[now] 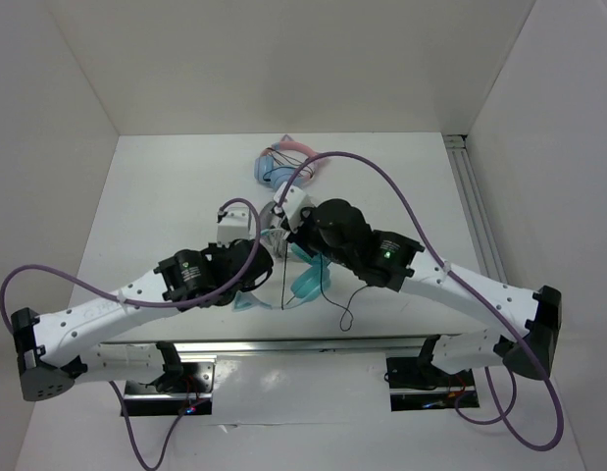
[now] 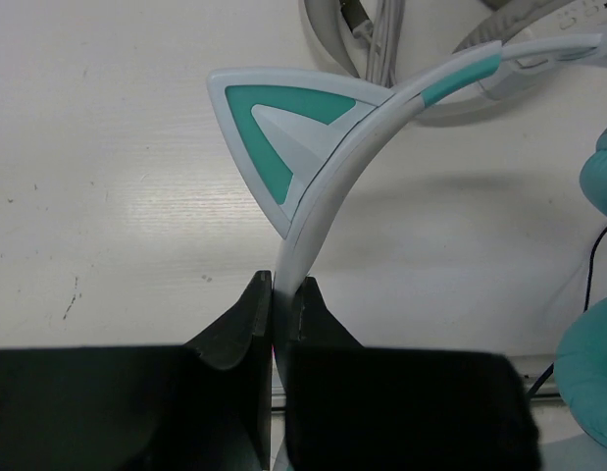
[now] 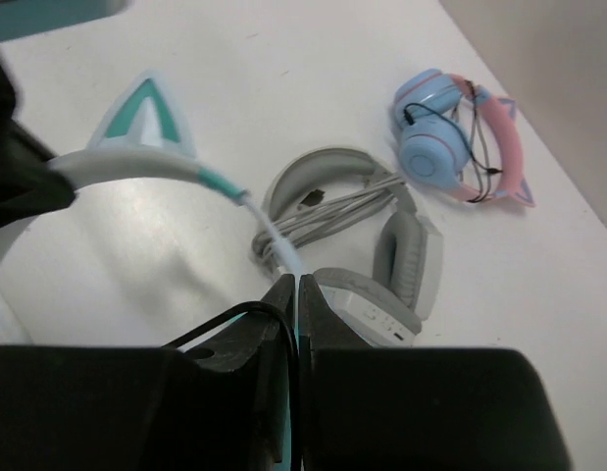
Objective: Wrap the headphones
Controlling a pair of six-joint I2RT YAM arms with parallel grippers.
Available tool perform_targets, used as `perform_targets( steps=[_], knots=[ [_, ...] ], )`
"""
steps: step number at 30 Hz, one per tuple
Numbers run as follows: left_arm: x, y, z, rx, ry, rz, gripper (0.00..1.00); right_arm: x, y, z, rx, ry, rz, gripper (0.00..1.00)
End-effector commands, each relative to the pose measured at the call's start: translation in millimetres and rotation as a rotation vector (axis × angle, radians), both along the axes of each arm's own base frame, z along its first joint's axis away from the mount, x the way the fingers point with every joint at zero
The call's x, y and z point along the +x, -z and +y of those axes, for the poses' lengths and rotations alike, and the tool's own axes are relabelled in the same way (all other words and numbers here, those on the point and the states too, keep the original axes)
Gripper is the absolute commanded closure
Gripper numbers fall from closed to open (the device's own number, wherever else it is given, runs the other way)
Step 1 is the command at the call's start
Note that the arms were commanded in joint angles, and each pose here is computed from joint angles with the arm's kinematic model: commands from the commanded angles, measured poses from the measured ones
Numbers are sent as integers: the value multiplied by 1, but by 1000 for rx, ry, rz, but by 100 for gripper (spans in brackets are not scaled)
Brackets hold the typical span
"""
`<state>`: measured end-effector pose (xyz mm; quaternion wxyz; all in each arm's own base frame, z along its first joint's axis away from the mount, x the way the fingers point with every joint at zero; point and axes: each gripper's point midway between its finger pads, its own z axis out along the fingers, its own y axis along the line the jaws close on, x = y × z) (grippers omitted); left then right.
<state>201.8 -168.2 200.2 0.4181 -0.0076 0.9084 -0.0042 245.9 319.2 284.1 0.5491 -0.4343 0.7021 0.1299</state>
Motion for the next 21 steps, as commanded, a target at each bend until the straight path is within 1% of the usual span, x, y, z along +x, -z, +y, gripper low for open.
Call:
perform_targets(
  steps=[1, 5, 9, 10, 11, 12, 14, 16, 19, 20, 21],
  knots=[
    [-21, -2, 8, 70, 143, 61, 100, 38, -86, -28, 239, 174, -196, 88],
    [-27, 0, 22, 127, 138, 88, 100, 51, -96, -33, 244, 180, -197, 87],
    [-30, -2, 24, 109, 136, 90, 100, 60, -84, -23, 214, 131, -170, 86],
    [-30, -4, 25, 100, 136, 84, 100, 65, -79, -24, 204, 141, -164, 86],
    [-32, -6, 25, 92, 148, 86, 100, 66, -83, -23, 216, 141, -173, 85],
    [-33, -5, 22, 90, 167, 92, 100, 72, -73, -26, 200, 145, -159, 78],
    [-34, -5, 18, 71, 194, 92, 100, 77, -74, -28, 222, 147, -161, 74],
    [-38, -8, 14, 47, 241, 90, 100, 83, -65, -29, 226, 113, -130, 74],
    [-41, -11, 5, 7, 300, 86, 100, 87, -66, -24, 272, 47, -114, 74],
    [-41, -11, 2, -6, 307, 86, 100, 86, -62, -19, 284, 30, -100, 76],
    [-42, -14, -1, -32, 317, 82, 100, 90, -61, -19, 285, 26, -98, 82]
  ],
)
